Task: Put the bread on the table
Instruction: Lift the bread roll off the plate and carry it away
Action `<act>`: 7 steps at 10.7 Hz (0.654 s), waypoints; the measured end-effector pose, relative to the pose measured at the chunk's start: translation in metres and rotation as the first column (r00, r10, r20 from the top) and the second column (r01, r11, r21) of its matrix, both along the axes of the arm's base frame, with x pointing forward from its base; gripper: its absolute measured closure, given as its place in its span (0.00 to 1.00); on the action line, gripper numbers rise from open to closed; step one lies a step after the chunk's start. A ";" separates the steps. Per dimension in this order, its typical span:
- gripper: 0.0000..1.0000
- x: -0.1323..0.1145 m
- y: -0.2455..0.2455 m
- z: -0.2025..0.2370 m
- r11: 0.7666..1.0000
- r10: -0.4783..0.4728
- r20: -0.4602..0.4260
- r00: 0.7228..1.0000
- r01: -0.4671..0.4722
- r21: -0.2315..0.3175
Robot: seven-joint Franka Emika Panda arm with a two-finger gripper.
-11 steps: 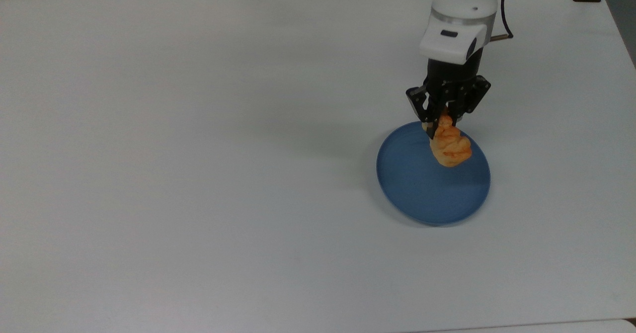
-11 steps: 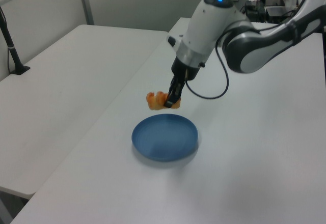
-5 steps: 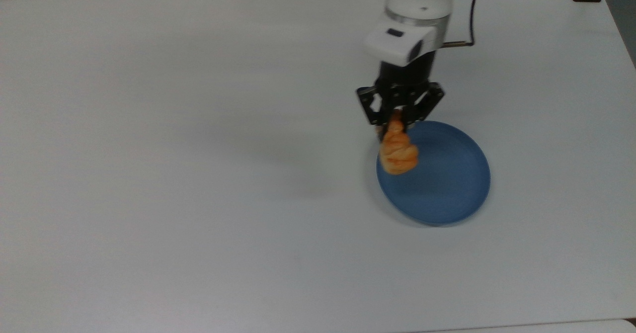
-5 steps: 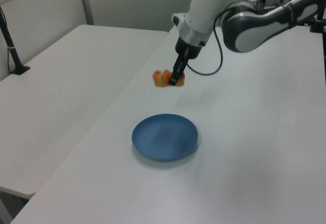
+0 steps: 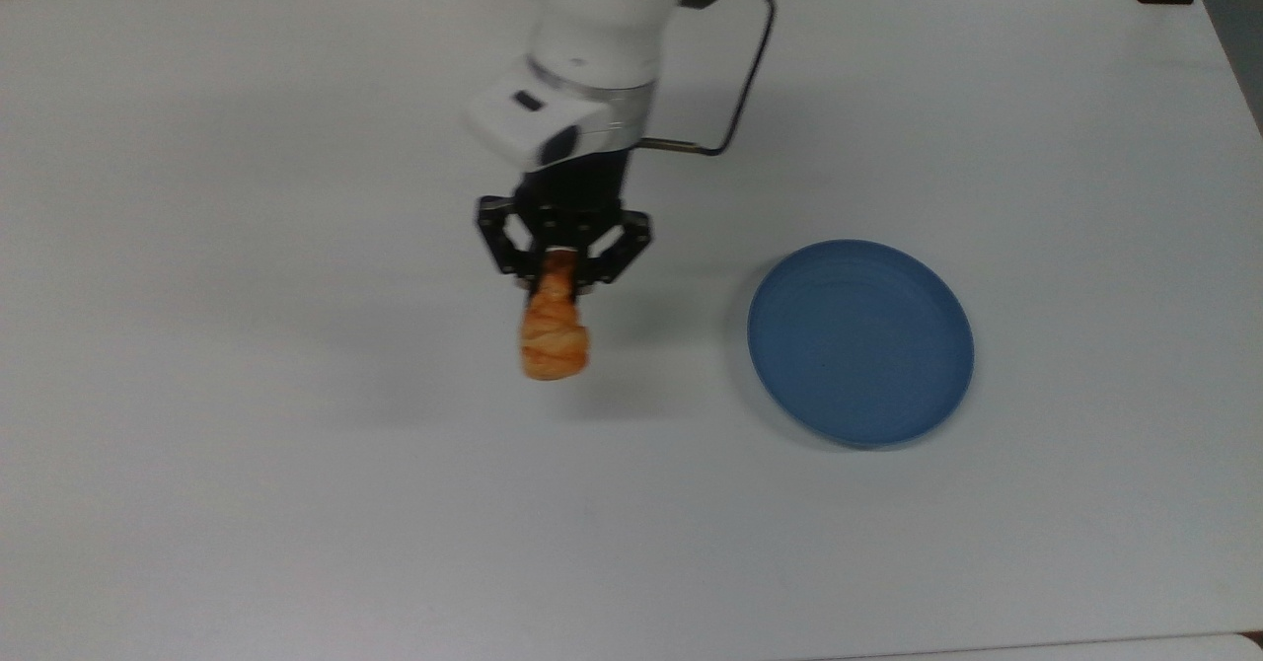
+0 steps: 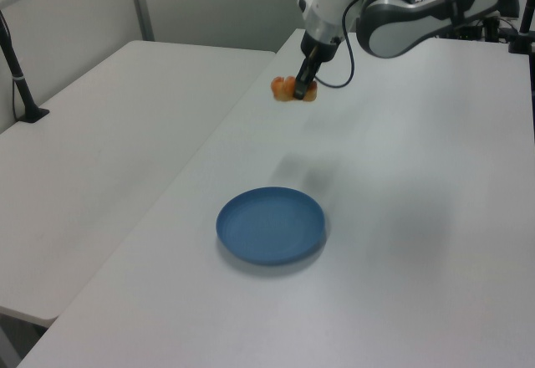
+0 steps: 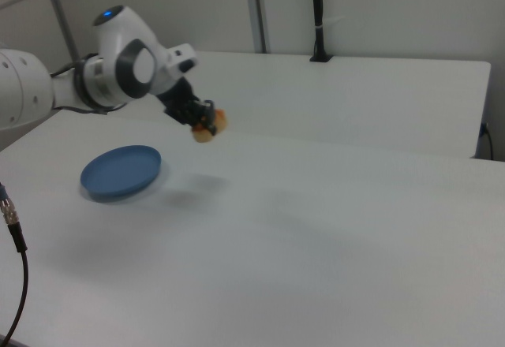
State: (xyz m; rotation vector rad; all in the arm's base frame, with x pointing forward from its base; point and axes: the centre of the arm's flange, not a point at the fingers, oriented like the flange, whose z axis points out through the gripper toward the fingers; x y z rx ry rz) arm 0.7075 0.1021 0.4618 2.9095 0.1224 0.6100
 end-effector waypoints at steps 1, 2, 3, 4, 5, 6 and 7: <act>0.69 0.005 -0.047 0.000 1.000 -0.006 -0.020 1.000 0.007 0.010; 0.69 0.006 -0.080 0.000 1.000 -0.007 -0.032 0.999 0.008 0.023; 0.69 0.006 -0.118 0.001 1.000 0.001 -0.042 0.999 0.001 0.029; 0.69 0.002 -0.163 0.001 1.000 0.007 -0.052 0.999 -0.006 0.023; 0.69 -0.002 -0.196 0.000 1.000 0.015 -0.059 0.998 -0.014 0.022; 0.69 -0.007 -0.230 -0.002 0.999 0.032 -0.056 0.998 -0.031 0.027; 0.69 -0.012 -0.257 -0.004 0.998 0.047 -0.046 0.998 -0.046 0.036</act>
